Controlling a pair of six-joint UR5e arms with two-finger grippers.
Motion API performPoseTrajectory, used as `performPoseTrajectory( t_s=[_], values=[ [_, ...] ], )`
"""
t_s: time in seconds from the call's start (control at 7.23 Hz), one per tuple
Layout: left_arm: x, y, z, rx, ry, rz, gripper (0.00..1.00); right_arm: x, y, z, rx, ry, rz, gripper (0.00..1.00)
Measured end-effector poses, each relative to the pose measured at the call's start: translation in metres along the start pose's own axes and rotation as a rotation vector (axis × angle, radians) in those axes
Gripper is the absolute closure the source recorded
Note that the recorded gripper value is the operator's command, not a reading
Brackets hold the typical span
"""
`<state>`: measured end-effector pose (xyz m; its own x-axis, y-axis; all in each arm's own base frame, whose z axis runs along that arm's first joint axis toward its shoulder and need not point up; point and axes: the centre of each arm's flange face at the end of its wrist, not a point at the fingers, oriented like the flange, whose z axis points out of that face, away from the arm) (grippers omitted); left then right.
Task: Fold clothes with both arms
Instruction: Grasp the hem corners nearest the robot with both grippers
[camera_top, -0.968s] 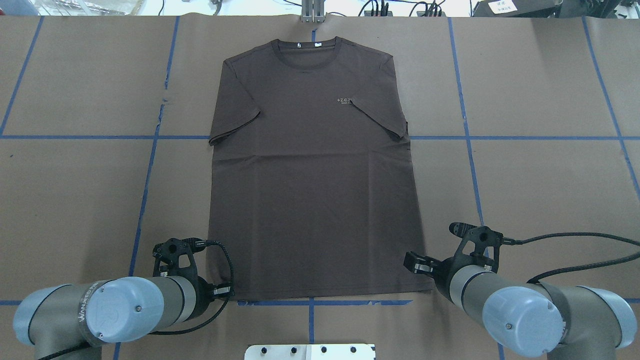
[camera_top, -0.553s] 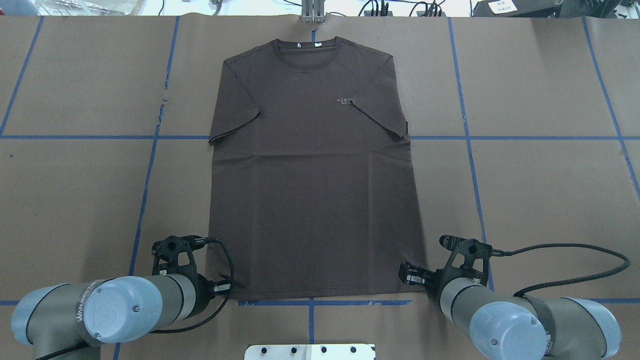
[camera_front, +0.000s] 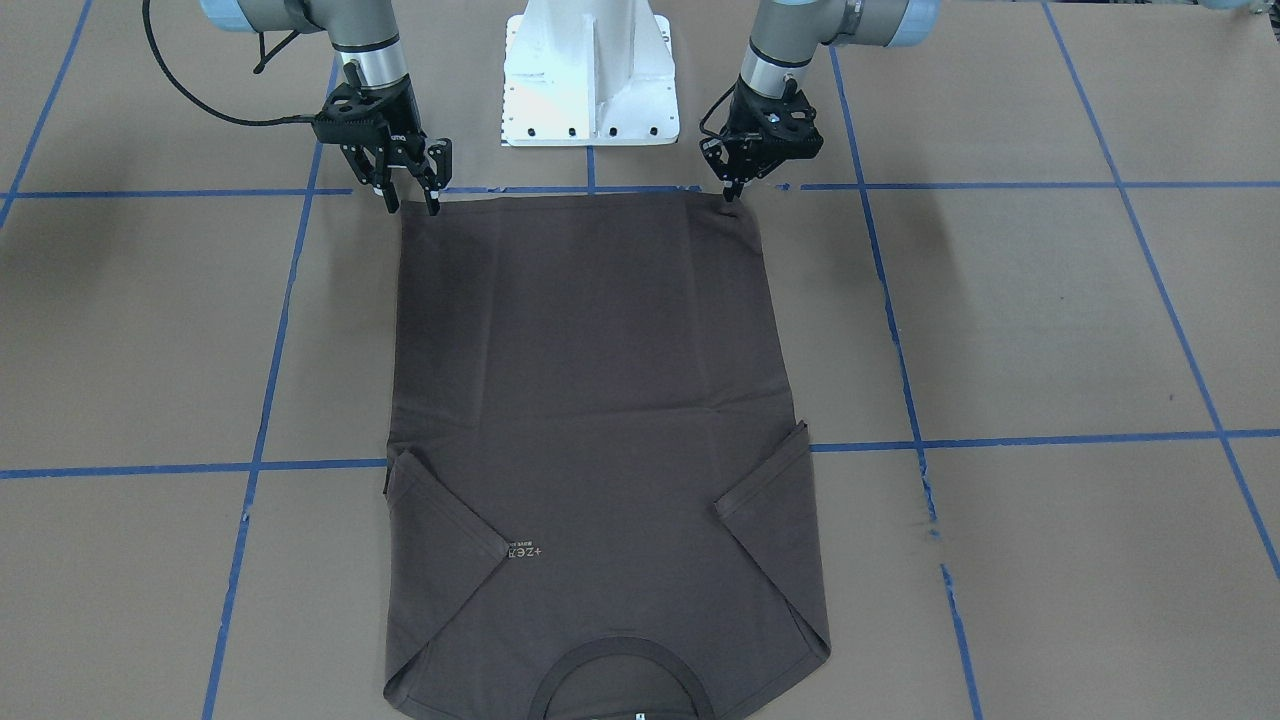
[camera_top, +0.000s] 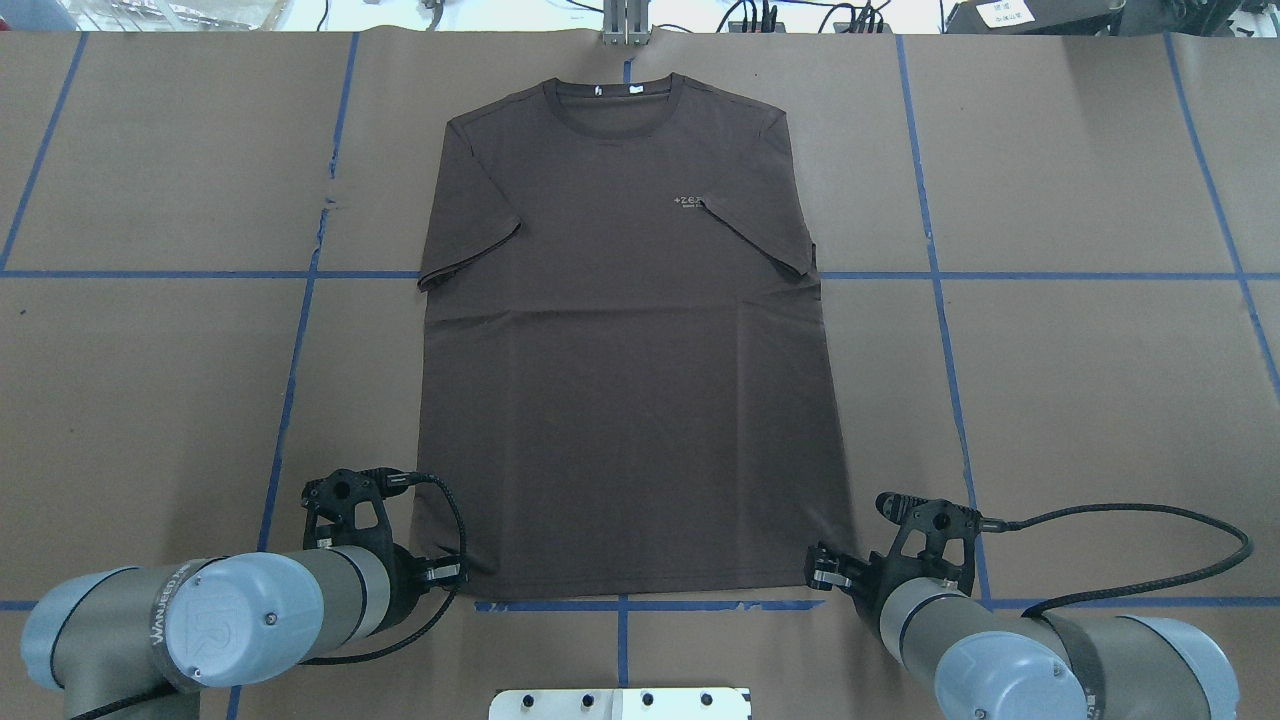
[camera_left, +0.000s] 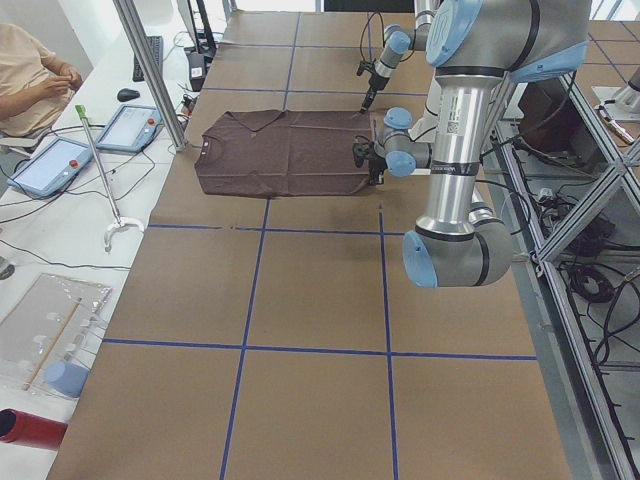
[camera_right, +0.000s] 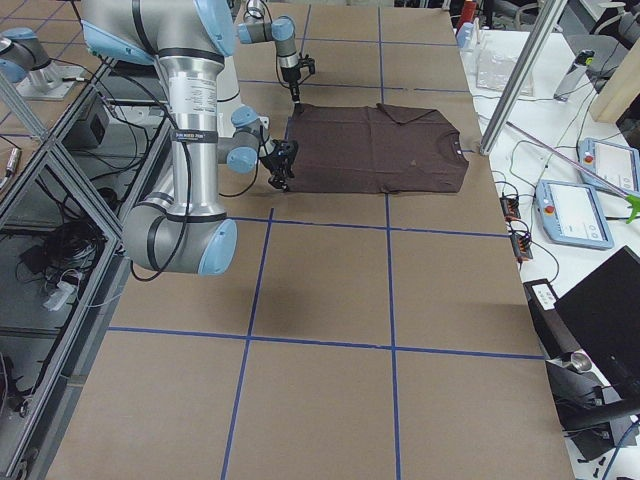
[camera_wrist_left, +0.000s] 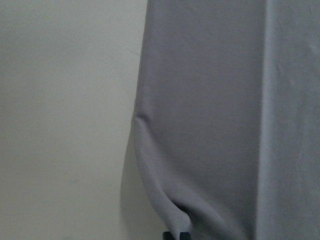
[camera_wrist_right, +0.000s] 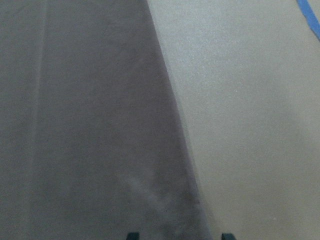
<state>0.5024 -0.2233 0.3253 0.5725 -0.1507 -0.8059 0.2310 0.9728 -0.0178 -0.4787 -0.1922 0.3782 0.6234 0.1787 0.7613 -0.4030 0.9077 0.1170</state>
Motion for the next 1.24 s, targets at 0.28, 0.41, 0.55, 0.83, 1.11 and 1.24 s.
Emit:
performPoseTrajectory(
  t_s=[0.28, 0.41, 0.55, 0.83, 1.11, 1.24],
  values=[
    [0.0000, -0.0006, -0.0001, 0.003, 0.000, 0.000, 1.00, 0.0022, 0.0081, 0.0035, 0.003, 0.007, -0.015, 0.48],
    [0.0000, -0.0007, -0.0001, 0.003, 0.000, -0.001, 1.00, 0.0024, 0.0107, 0.0040, 0.003, 0.008, -0.019, 0.93],
    [0.0000, -0.0007, -0.0001, 0.003, 0.000, -0.001, 1.00, 0.0022, 0.0117, 0.0040, 0.003, 0.007, -0.021, 1.00],
    [0.0000, -0.0007, -0.0001, 0.003, 0.000, -0.001, 1.00, 0.0018, 0.0114, 0.0030, 0.003, 0.006, -0.021, 1.00],
    [0.0000, -0.0007, -0.0001, 0.003, 0.000, -0.001, 1.00, 0.0009, 0.0096, 0.0007, 0.002, 0.002, -0.022, 1.00],
    [0.0010, -0.0013, -0.0026, 0.002, 0.005, -0.001, 1.00, -0.0010, 0.0074, -0.0030, 0.002, -0.005, -0.020, 1.00]
  ],
)
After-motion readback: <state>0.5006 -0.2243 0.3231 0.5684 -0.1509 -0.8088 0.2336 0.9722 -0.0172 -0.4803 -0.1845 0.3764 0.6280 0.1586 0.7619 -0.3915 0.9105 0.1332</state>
